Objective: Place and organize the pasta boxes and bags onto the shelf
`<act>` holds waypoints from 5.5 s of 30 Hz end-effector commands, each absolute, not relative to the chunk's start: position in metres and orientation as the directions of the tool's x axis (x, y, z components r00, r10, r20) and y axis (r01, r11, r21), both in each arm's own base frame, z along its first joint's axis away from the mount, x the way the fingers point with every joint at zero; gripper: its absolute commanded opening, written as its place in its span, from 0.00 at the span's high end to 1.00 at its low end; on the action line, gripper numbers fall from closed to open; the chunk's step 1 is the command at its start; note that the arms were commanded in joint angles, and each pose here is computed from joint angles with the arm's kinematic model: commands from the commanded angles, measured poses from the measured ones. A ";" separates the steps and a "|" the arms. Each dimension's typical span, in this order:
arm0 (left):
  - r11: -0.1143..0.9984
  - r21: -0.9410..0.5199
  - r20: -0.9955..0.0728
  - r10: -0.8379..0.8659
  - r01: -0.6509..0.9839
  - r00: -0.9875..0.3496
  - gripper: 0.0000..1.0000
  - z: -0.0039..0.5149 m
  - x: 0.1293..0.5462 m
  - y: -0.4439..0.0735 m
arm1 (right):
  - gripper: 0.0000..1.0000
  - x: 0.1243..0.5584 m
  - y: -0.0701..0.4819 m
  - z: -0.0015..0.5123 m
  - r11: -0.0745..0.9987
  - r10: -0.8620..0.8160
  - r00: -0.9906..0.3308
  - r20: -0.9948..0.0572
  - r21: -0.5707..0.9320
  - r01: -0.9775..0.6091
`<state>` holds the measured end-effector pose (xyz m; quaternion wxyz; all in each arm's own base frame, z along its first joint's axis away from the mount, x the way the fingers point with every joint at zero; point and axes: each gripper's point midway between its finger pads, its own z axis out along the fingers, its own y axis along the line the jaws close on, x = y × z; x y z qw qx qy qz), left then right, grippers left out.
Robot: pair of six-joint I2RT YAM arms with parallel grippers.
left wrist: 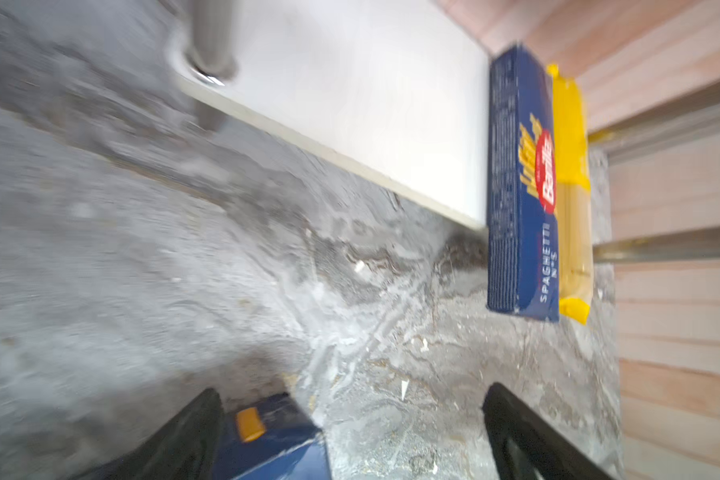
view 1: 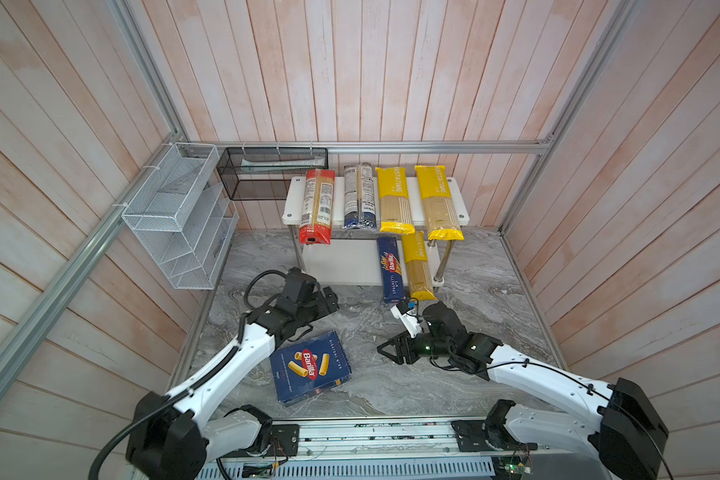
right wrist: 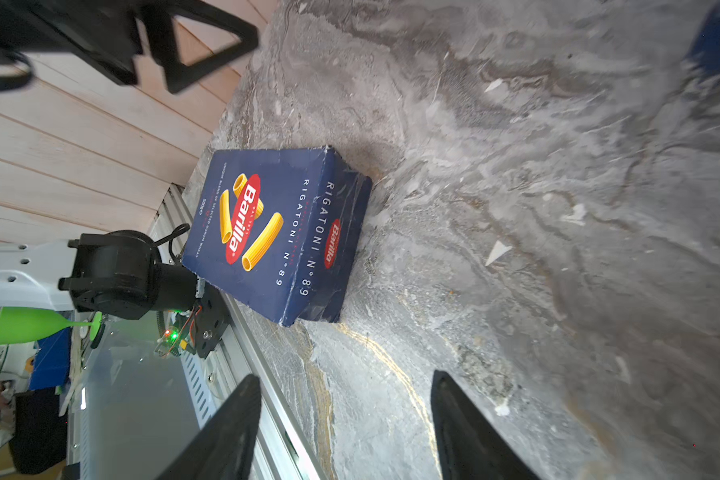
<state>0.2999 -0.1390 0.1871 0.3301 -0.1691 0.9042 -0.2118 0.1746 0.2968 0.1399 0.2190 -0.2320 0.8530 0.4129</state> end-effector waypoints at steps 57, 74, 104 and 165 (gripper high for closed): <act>0.745 -0.437 -0.347 -0.656 -0.503 -0.670 0.00 0.097 0.178 -0.059 | 0.35 0.178 0.409 0.095 0.431 -0.300 -0.827 -0.476 0.705 -0.563; 0.760 -0.473 -0.329 -0.621 -0.445 -0.711 0.00 0.089 0.188 -0.076 | 0.35 0.175 0.420 0.086 0.429 -0.322 -0.829 -0.457 0.710 -0.558; 0.750 -0.654 -0.406 -0.461 -0.101 -0.789 0.00 0.146 0.230 -0.159 | 0.39 0.166 0.433 0.132 0.360 -0.292 -0.810 -0.509 0.726 -0.586; 0.730 -0.663 -0.639 -0.437 0.166 -0.633 0.00 0.244 0.341 -0.196 | 0.45 0.264 0.392 0.271 0.422 0.063 -0.645 -0.762 0.606 -0.675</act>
